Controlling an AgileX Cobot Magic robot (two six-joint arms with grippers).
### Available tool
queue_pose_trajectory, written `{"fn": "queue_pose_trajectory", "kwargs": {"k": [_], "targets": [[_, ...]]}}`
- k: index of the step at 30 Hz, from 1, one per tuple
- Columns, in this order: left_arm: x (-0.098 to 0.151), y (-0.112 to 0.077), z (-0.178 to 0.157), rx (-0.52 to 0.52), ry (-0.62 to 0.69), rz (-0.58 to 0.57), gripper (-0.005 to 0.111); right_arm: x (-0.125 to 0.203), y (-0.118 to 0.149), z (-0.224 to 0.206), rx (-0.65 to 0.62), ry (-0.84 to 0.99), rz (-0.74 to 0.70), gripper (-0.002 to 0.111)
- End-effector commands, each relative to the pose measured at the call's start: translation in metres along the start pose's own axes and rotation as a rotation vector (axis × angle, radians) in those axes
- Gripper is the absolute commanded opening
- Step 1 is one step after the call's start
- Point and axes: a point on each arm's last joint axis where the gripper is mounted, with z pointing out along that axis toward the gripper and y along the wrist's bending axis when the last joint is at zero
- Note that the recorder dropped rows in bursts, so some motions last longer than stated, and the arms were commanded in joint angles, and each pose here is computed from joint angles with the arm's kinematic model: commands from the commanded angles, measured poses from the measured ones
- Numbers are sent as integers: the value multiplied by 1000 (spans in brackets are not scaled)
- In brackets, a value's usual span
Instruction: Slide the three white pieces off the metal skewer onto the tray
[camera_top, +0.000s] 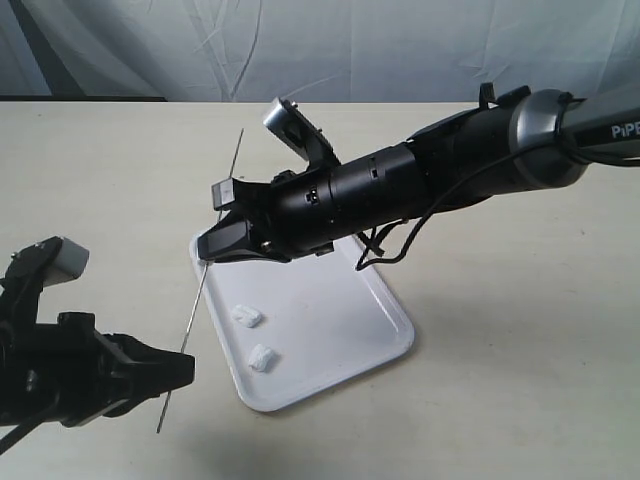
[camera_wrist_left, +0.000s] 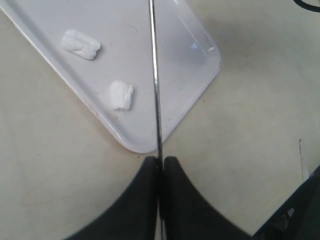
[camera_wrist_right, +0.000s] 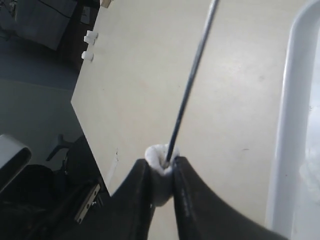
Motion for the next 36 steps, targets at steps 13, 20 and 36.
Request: {"fn": "queue_pose_trajectory", "kwargs": {"k": [13,20,36], "targets": [[40,13,0,-16,156,-5,0,-28,-5,-14,33,-164,-2,13],[61,21,-2,-35,196,-38,0,-47,8,-16,19,-216,-53,13],[63,28,-2,-90,154,-56,0,-47,-7,-20,246,-51,-162,14]]}}
